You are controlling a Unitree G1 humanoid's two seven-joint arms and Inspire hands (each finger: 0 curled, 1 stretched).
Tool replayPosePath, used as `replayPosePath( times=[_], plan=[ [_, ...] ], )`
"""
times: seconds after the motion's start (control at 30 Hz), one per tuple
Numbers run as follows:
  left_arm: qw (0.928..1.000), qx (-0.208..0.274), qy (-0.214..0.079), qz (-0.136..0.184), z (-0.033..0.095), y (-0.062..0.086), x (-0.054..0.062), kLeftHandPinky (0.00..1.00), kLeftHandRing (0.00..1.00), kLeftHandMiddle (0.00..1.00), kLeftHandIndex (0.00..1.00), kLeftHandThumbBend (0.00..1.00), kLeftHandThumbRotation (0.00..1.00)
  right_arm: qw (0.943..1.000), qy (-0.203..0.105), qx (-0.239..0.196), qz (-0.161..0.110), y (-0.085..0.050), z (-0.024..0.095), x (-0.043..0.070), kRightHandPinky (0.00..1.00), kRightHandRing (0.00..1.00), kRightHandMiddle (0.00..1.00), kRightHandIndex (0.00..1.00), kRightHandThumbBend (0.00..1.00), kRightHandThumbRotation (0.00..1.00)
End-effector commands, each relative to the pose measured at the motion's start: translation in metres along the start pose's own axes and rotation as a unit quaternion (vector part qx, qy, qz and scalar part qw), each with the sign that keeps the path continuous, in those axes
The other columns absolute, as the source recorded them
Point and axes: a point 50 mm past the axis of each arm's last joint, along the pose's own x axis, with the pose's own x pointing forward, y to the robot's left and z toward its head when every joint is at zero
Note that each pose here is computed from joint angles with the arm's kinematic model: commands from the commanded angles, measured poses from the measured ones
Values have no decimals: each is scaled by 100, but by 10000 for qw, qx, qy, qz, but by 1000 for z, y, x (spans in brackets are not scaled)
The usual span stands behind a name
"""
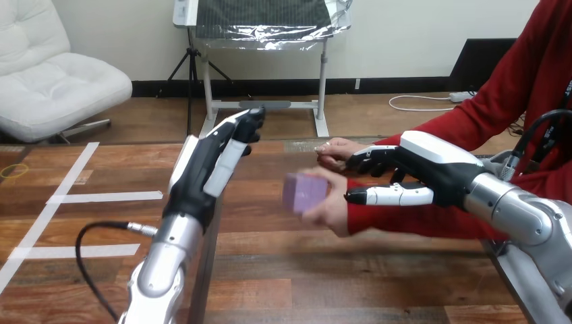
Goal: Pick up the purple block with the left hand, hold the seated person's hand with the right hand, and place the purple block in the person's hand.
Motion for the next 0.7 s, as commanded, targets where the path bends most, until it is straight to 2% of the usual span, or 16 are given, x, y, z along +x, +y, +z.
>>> replayPosePath(
  times=[0.0,0.67],
  plan=[
    [9990,80,-410,141,20,13,3,83,83,84,81,84,100,9992,-44,-85,-382,-24,2,-8,69,81,83,85,100,100],
    [9987,-60,-410,280,15,23,-23,82,82,82,78,65,100,9988,128,-59,-478,-23,1,-13,70,83,84,87,100,100]
  ],
)
